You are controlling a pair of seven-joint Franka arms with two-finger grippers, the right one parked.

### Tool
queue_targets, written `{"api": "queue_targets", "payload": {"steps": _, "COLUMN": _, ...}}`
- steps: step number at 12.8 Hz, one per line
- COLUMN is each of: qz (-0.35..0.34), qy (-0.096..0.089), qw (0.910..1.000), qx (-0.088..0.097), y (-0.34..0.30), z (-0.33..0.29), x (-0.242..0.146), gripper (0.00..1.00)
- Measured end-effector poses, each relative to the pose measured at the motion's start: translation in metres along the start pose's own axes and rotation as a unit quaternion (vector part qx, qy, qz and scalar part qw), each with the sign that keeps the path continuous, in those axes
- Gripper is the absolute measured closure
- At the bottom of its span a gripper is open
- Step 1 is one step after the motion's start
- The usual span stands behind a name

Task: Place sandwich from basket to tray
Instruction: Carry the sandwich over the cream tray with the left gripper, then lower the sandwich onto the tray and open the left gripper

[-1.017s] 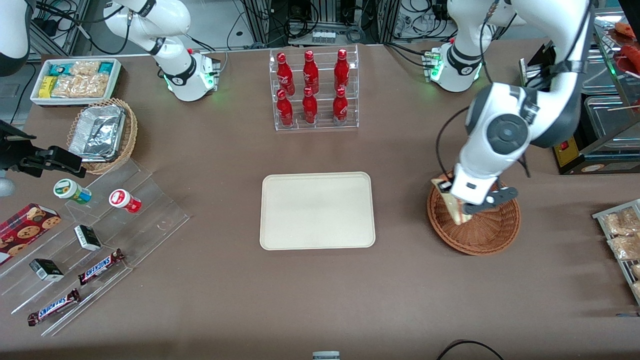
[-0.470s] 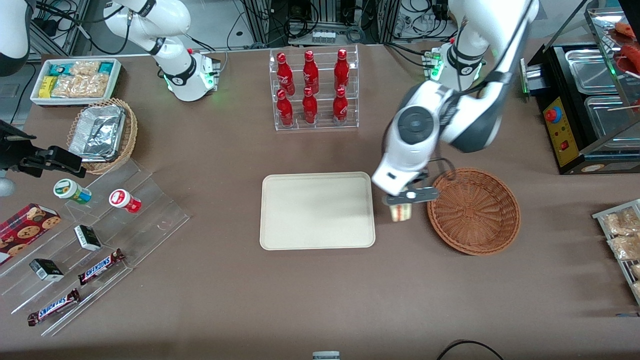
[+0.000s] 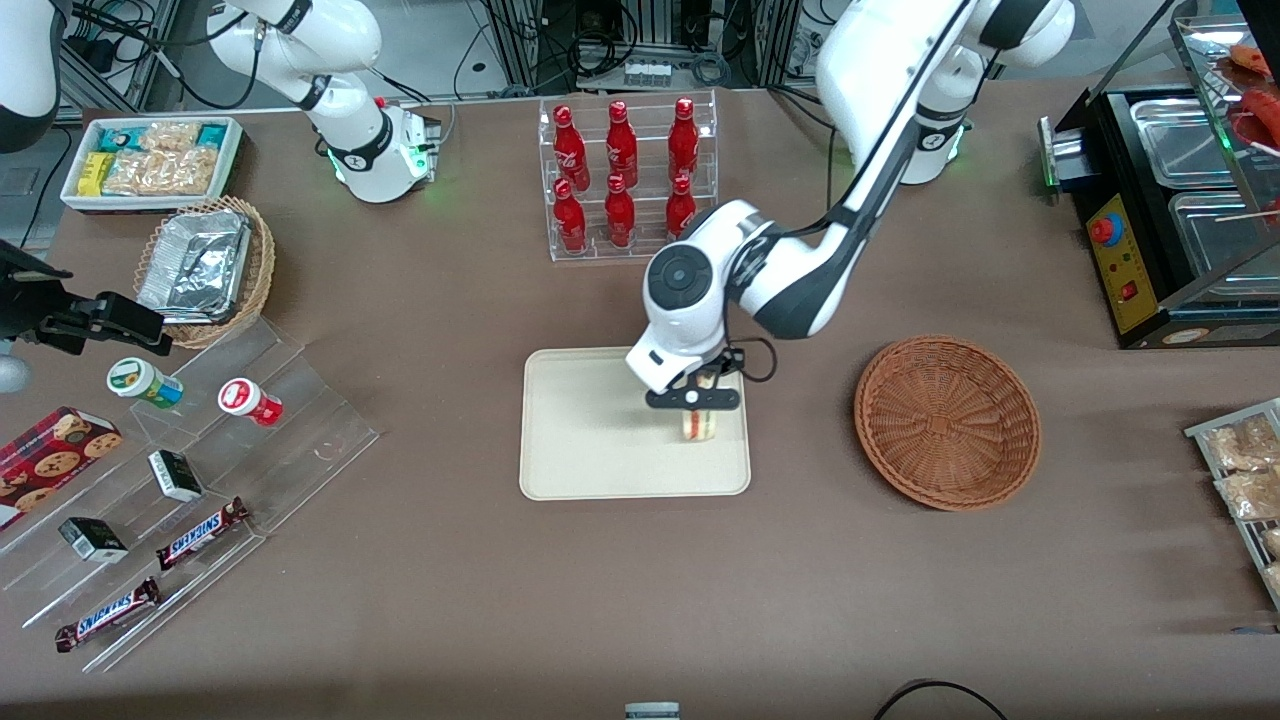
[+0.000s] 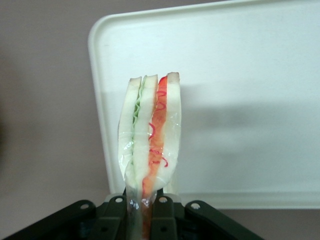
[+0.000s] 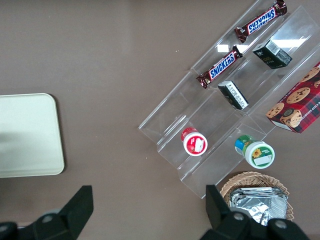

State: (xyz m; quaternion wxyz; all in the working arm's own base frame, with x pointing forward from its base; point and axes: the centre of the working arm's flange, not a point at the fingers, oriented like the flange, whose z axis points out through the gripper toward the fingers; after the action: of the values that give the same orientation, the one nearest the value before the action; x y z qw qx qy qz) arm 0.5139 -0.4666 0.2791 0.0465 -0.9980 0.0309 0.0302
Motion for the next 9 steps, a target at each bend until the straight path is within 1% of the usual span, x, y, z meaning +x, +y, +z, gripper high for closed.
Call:
{"api": "queue_targets", "payload": {"steps": 1, "qz": 0.002, "qy": 0.003, "qw": 1.0, "qx": -0.004, "y": 0.005, "z": 0.011, "x": 0.002, "gripper": 0.85}}
{"api": "queue_targets", "payload": {"steps": 5, "qz": 0.021, "qy": 0.016, "qw": 0.9996, "qx": -0.009, "y": 0.011, "z": 0.045, "x": 0.011, "gripper": 0.85}}
{"api": "queue_targets", "payload": {"steps": 9, "qz": 0.024, "qy": 0.018, "qw": 0.9995, "qx": -0.011, "y": 0.012, "z": 0.051, "x": 0.012, "gripper": 0.85}}
